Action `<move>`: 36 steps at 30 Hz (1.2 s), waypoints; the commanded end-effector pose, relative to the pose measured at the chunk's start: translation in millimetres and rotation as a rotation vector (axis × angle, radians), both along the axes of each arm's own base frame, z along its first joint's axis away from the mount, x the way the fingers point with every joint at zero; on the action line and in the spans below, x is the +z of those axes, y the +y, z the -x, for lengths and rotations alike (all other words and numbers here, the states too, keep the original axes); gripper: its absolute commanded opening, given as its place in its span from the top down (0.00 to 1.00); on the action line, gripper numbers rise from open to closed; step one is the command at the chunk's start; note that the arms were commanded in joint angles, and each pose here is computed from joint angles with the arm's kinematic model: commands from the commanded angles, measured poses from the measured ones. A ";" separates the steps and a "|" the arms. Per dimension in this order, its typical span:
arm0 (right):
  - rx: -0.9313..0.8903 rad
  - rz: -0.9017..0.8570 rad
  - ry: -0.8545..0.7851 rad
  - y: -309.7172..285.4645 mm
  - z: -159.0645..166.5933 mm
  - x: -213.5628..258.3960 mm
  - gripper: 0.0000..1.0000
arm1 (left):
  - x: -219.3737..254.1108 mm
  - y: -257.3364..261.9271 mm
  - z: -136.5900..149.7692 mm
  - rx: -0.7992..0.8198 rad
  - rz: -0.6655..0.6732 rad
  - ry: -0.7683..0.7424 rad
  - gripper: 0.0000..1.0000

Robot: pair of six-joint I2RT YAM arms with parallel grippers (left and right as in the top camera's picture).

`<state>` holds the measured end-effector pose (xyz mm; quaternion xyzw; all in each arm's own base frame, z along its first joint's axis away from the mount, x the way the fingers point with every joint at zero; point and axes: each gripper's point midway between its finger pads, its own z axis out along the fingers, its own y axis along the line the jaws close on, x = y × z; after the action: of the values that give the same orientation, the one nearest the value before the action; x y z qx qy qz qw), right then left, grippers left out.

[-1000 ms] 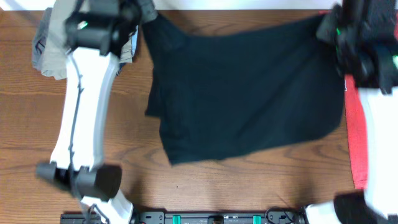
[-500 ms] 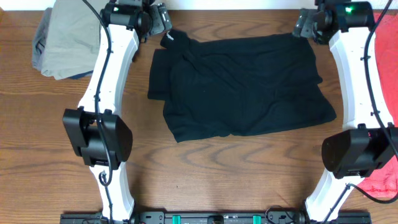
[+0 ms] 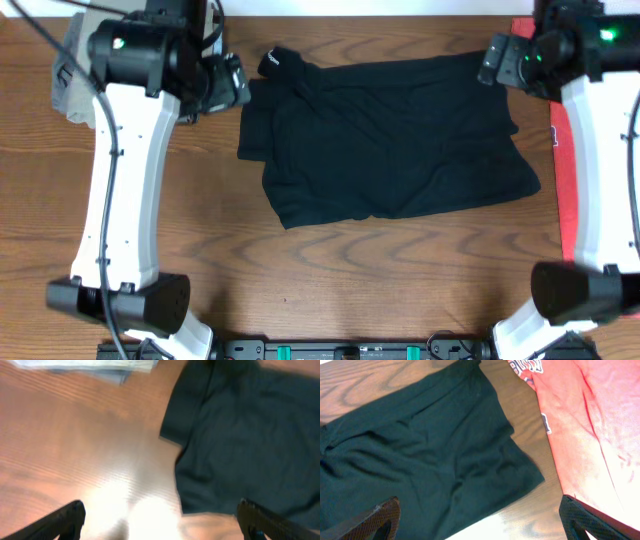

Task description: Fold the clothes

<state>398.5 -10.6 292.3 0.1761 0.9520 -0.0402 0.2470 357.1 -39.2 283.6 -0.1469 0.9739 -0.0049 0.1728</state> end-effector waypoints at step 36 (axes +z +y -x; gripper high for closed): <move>-0.103 0.020 0.219 -16.1 84.5 -92.6 0.01 | -173.6 -53.3 149.0 -0.091 0.320 0.204 0.02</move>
<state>313.7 -20.6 203.5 0.2021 0.9664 -0.0780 0.1382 211.3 -85.8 124.8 -0.1317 0.9791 -0.1415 0.0636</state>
